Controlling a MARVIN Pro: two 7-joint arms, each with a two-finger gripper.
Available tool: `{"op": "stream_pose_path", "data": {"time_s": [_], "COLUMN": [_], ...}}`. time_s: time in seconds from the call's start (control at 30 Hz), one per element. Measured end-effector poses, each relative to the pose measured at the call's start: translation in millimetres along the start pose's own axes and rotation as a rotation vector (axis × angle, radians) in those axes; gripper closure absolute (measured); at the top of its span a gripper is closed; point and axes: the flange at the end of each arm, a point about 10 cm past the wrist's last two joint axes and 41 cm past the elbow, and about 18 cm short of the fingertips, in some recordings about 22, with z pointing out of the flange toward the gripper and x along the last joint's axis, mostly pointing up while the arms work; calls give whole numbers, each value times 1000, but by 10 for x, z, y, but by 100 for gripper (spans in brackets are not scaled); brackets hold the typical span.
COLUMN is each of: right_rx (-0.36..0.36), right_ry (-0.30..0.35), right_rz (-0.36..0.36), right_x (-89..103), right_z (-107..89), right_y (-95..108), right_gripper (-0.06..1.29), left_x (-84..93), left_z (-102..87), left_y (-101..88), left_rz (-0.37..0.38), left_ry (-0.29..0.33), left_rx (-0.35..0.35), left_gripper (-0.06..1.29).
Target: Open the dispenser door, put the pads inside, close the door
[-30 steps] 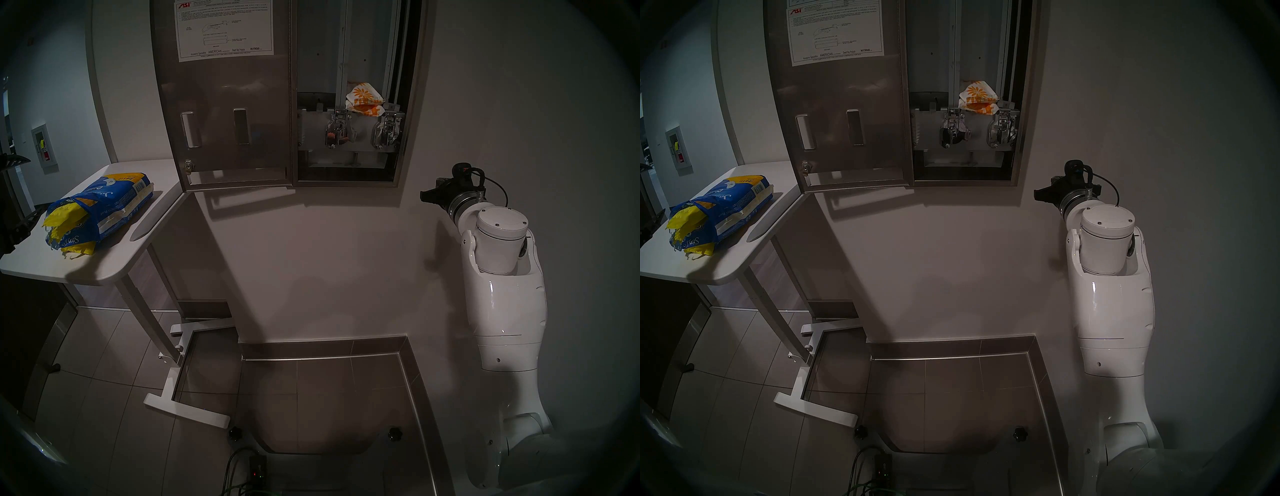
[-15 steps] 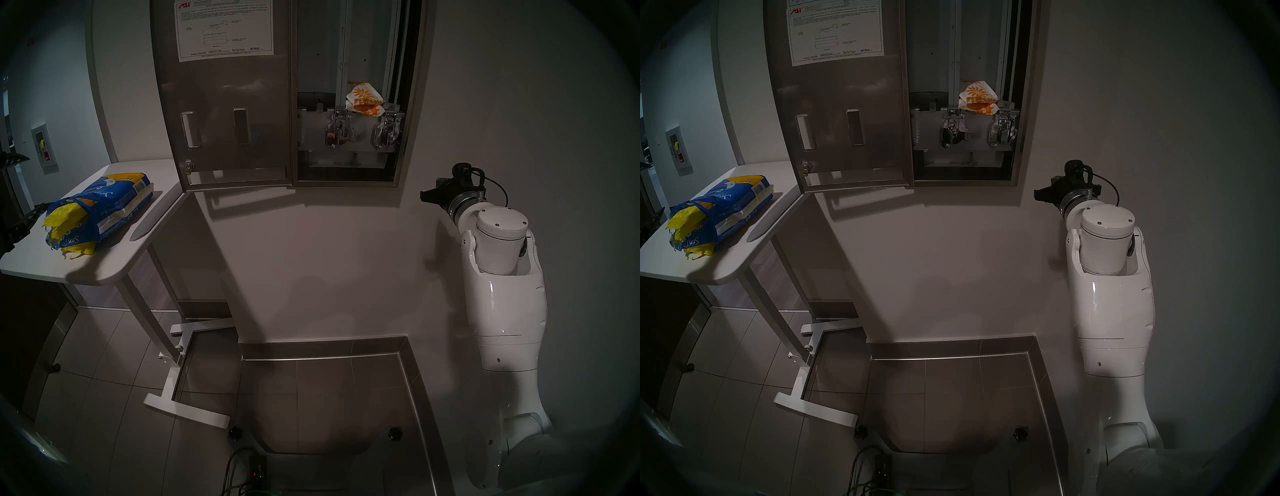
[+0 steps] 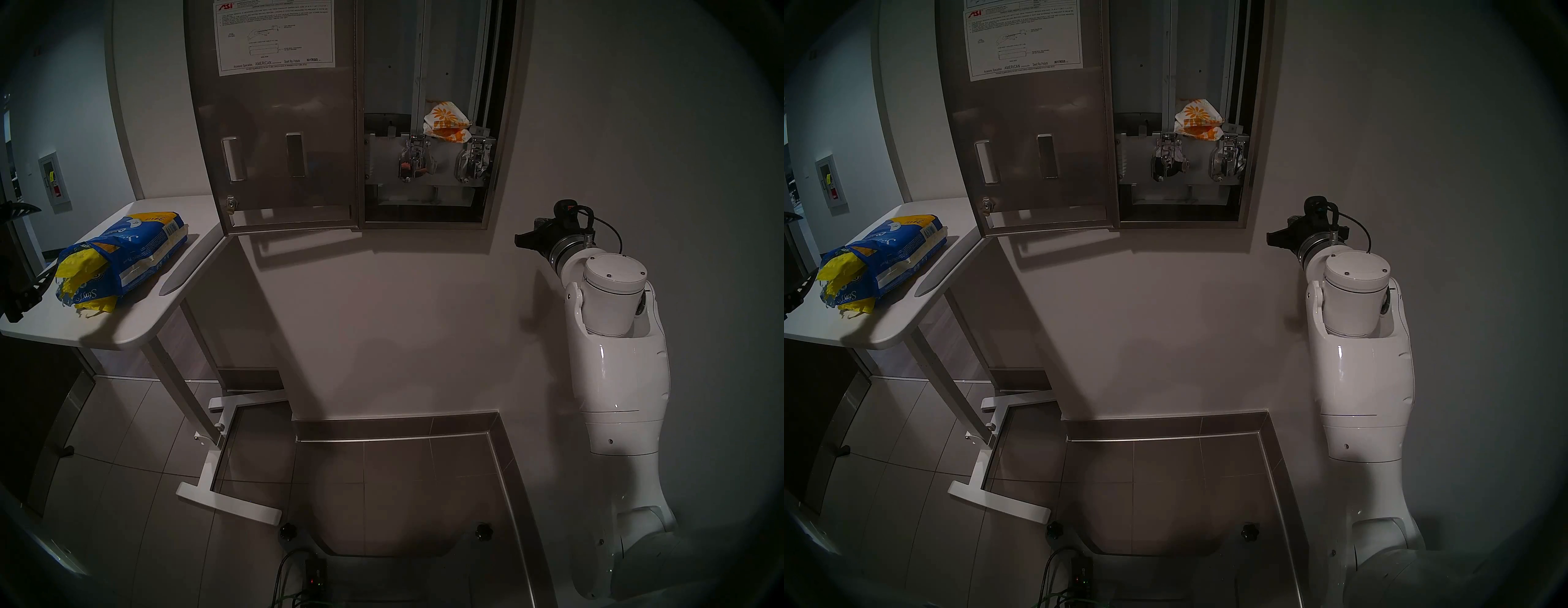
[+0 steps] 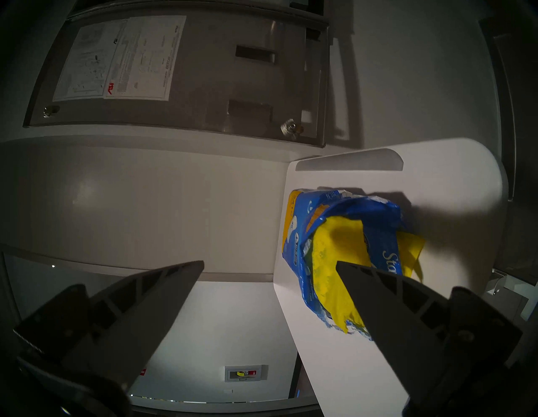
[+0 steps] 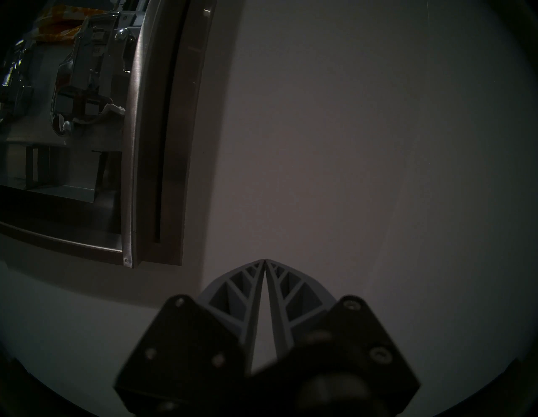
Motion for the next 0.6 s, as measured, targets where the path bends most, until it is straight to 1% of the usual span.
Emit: {"op": "stream_pose_path", "data": {"time_s": [0.17, 0.23, 0.37, 0.6], "right_rx": [0, 0, 0, 0], "right_ry": [0, 0, 0, 0], "right_rz": [0, 0, 0, 0], "right_x": [0, 0, 0, 0], "right_z": [0, 0, 0, 0], "right_y": [0, 0, 0, -1], "right_gripper": [110, 110, 110, 110], "left_x": [-144, -188, -277, -348], "left_z": [24, 30, 44, 58], "left_y": [76, 92, 117, 134], "left_rz": [5, 6, 16, 43], "left_ry": [-45, -57, -80, -94], "left_rx": [-30, -30, -21, 7], "left_gripper": [0, 0, 0, 0]}}
